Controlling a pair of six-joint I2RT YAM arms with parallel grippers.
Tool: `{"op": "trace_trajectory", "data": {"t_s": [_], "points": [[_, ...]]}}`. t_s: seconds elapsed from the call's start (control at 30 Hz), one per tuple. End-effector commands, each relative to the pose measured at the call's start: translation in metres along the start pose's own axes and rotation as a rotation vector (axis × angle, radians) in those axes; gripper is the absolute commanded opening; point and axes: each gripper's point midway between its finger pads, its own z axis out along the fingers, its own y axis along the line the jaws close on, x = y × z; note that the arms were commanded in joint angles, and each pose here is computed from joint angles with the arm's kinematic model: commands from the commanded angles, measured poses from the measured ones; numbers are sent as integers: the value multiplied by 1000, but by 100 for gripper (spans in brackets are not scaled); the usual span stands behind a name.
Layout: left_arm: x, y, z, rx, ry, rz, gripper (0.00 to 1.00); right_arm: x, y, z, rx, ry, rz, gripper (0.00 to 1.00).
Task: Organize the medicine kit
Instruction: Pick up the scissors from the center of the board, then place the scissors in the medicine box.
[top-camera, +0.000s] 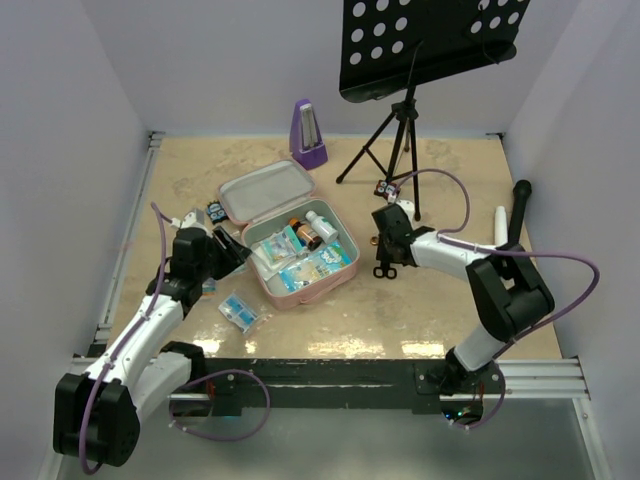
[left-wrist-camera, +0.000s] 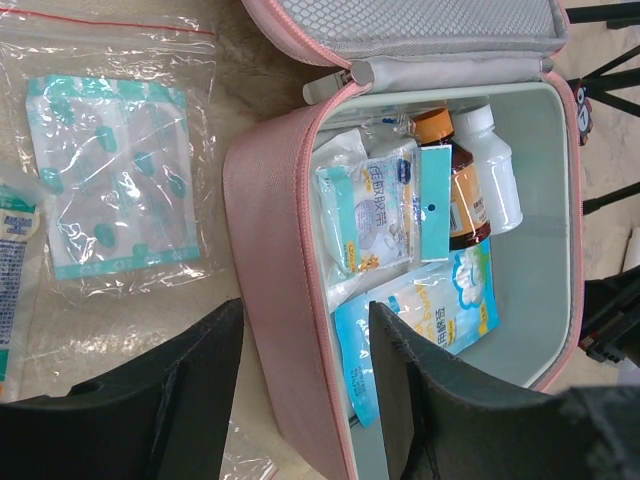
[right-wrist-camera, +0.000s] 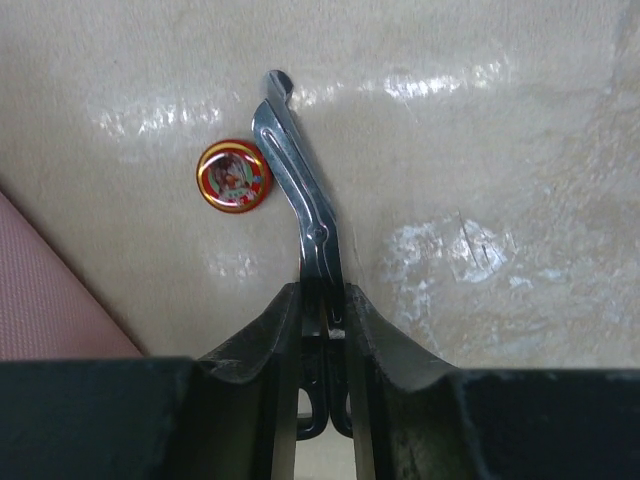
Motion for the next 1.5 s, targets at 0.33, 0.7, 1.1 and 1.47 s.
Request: {"op": "trace_trajectory", "data": {"t_s": [0.33, 0.7, 1.1, 1.47], "points": [[2, -7, 1, 50, -4, -12, 57, 5, 2, -37, -47, 4, -3, 0], [5, -6, 0, 47, 2, -11, 57, -40, 15, -85, -72, -138, 39, 0], [-2, -9, -2, 41, -9, -10, 57, -81, 96, -176, -272, -272, -28, 0], [-2, -8, -3, 34, -11, -14, 56, -64, 169, -179, -444, -215, 41, 0]]}}
